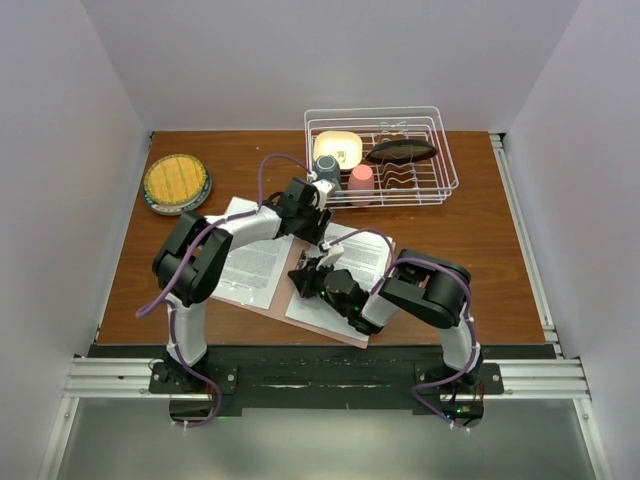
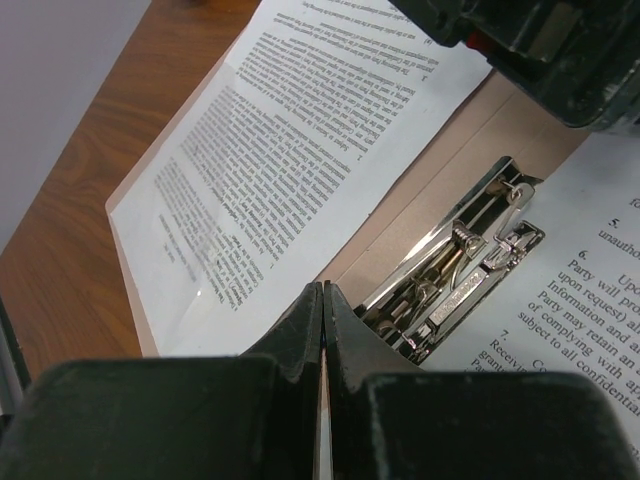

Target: Put the files into the folder

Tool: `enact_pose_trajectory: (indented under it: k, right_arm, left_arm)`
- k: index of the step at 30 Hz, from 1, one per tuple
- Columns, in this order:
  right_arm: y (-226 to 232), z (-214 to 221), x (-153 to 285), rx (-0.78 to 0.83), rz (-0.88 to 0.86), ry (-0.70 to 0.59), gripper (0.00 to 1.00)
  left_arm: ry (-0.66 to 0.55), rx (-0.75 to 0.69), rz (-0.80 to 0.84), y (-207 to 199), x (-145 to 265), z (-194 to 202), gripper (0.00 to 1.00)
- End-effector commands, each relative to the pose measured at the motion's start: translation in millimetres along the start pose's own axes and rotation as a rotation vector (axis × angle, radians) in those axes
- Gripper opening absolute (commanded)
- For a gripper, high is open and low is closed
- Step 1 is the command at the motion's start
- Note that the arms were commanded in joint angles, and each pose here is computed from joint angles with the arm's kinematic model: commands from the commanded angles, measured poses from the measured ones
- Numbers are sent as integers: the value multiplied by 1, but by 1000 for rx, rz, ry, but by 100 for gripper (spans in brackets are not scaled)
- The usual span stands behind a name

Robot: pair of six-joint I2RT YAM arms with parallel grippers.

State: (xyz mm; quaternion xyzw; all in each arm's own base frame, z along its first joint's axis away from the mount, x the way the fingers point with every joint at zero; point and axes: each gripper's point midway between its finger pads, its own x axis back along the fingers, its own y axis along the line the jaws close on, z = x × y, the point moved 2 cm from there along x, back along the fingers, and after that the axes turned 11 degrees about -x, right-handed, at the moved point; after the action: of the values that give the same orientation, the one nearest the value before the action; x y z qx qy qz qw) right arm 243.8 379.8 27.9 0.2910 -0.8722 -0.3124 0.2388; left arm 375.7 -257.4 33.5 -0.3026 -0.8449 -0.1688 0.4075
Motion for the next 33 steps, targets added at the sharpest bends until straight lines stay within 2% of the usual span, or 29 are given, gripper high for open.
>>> enact_pose_trajectory:
  k: [1,13,22,33]
  right_arm:
    - [-134,73,73,264,487,341,0]
    - [-157,78,85,356,646,396,0]
    - [-170,83,100,316,712,399,0]
    - [-170,90,106,273,708,386,0]
  left_arm:
    - [367,56,82,-18,-6,109,68]
    - [362,57,82,-18,-6,106,67]
    - [366,66,84,-16,-6,107,66]
    - [367,78,79,-11,-6,107,66]
